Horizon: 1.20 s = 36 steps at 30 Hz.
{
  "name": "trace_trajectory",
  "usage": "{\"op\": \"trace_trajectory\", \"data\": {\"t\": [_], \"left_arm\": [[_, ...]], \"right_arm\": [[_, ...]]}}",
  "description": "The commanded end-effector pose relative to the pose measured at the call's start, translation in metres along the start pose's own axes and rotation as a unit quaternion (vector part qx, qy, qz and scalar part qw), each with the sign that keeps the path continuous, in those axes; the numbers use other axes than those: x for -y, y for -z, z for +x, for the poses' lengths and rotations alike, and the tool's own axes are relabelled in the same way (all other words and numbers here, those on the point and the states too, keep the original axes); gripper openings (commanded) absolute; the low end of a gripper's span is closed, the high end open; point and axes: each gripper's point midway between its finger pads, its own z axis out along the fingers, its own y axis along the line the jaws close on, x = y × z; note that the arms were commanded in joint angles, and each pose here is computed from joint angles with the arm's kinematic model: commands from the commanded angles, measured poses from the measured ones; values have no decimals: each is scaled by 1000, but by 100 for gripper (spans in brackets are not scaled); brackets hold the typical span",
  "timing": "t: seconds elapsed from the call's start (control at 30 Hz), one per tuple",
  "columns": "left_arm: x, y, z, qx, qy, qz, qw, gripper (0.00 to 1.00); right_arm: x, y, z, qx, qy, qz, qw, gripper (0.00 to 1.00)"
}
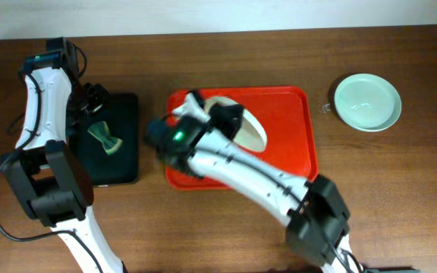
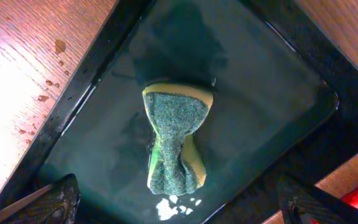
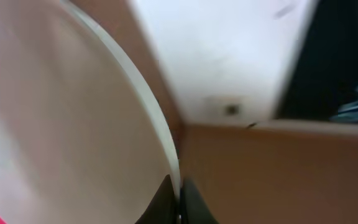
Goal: Clean dirty plates on tray and stack at the side
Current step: 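Place the sponge on the black tray and lift the plate with the right gripper, then carry the plate with the right gripper onto the side plate stack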
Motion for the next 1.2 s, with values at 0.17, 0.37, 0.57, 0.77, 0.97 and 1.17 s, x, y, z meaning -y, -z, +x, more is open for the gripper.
{"op": "trace_trajectory", "data": {"t": [0.17,0.37,0.57,0.77,0.97,1.17], "left_arm": [[4,10,-2,9,-6,12,1000,99],[3,10,-2,9,-6,11,1000,99],[3,10,-2,9,-6,12,1000,99],[4,10,-2,9,-6,12,1000,99],[3,10,-2,9,-6,11,1000,99],[3,10,-2,9,-6,11,1000,99]], "right_arm": [[52,20,-8,41,-54,108,992,4],[8,-113,54,-163,-305,-101,933,4],[-27,-187,41,-122,-447,-551,694,4],[21,-299,197,-191,-609,-483,600,4],[12,-338,312,-249,-678,-410,557,4],[-17,-349,336,-255,-690,-395,550,4]]}}
